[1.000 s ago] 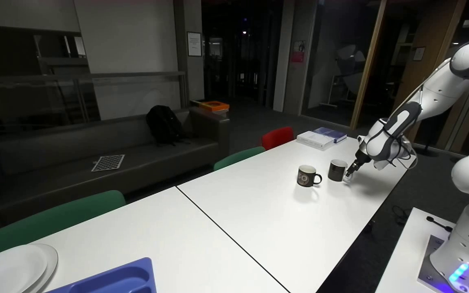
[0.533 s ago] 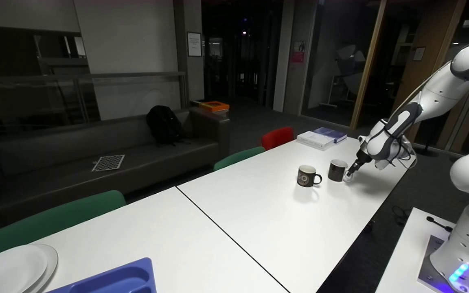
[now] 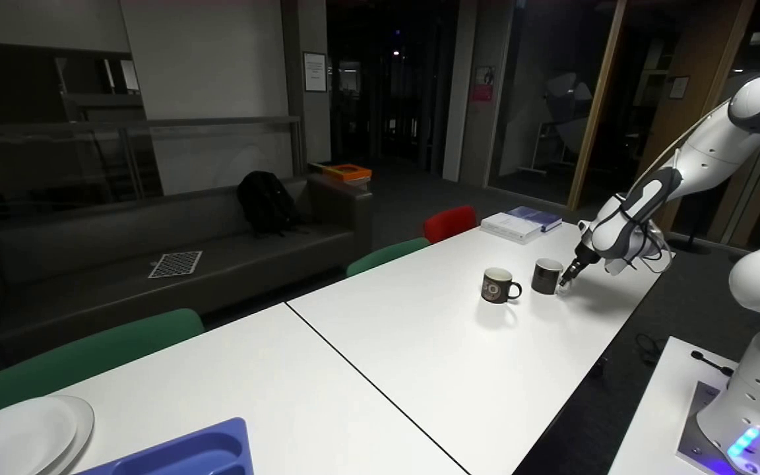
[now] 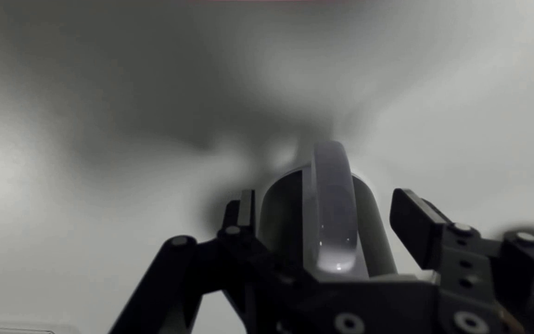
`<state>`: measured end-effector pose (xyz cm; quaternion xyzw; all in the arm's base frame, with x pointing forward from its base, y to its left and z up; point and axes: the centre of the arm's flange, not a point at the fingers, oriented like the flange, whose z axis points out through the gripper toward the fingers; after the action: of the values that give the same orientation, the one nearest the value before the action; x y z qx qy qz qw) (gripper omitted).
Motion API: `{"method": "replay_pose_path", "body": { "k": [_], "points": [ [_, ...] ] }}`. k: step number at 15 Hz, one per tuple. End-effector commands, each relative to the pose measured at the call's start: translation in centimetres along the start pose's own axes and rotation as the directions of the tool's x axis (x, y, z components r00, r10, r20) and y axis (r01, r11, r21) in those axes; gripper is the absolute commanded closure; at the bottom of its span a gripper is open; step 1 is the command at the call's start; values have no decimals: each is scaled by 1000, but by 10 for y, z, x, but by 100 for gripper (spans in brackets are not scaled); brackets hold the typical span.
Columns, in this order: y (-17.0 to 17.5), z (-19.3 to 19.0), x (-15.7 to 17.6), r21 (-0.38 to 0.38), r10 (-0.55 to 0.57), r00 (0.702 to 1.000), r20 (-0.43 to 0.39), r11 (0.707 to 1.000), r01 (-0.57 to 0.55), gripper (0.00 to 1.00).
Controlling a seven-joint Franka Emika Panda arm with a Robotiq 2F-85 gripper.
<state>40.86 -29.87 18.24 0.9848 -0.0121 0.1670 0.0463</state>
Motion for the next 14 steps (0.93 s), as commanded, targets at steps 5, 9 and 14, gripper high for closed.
{"method": "replay_pose_path", "body": {
  "k": [5,9,14],
  "points": [
    [10,3,3,14,-29,999,16,999,29,81],
    [10,7,2,22,-28,999,25,999,28,100],
    [11,9,3,28,-27,999,40,999,26,97]
  ]
}}
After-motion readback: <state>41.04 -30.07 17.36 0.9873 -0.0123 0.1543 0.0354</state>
